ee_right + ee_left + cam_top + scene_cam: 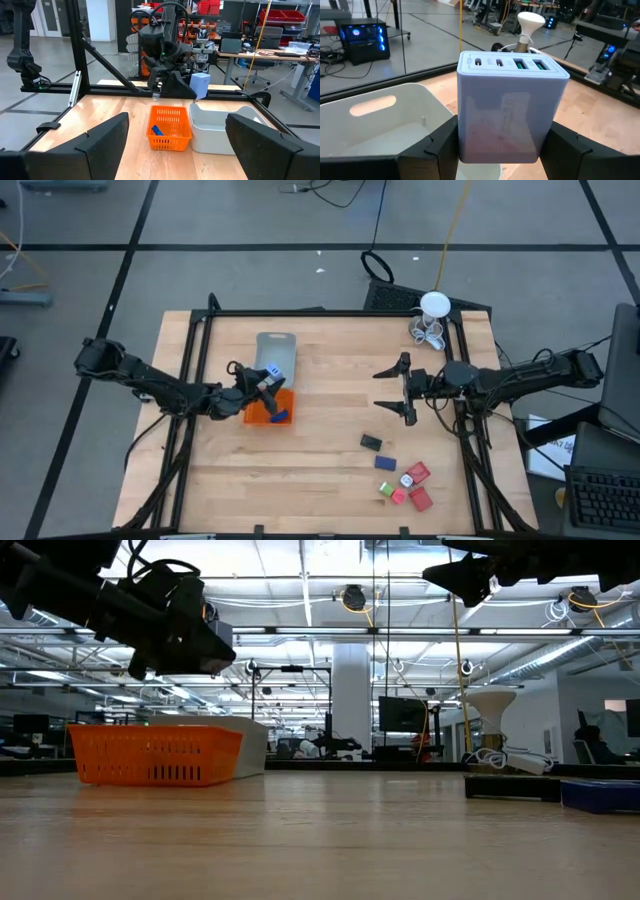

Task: Pick & Place Office items
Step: Put the purple charger adapter into the gray bin

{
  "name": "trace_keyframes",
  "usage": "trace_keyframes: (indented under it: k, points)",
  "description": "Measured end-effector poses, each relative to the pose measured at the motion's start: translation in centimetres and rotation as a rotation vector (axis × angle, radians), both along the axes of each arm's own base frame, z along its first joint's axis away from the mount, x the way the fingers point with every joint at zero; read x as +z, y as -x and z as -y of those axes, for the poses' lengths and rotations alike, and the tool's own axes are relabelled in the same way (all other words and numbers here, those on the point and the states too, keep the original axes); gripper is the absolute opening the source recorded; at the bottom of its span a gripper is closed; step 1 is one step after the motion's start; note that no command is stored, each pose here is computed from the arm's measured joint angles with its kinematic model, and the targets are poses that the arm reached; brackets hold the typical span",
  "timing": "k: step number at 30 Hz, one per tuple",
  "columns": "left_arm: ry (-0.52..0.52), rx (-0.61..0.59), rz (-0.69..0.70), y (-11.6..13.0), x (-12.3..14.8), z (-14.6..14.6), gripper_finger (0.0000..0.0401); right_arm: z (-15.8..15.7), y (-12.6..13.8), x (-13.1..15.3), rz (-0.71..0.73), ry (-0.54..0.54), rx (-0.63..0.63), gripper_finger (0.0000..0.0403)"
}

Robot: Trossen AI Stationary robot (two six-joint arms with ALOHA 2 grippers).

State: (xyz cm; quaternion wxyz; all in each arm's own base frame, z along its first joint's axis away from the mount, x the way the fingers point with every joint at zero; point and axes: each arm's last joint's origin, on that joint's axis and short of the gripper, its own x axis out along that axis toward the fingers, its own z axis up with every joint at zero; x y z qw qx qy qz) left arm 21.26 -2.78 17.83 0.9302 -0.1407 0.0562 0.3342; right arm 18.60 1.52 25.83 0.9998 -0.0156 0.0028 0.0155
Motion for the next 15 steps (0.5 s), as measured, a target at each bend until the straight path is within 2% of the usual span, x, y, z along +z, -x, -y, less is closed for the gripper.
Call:
trace_keyframes:
  k: [10,15]
  points:
    - [0.102,0.135,0.101,-0.1,0.0,-1.6,0.0216,0.0,0.0,0.0,0.000,0.001,0.000,0.0320]
    - [0.174,0.152,0.134,-0.3,-0.1,-3.3,0.0216,0.0,0.0,0.0,0.000,0.001,0.000,0.0320]
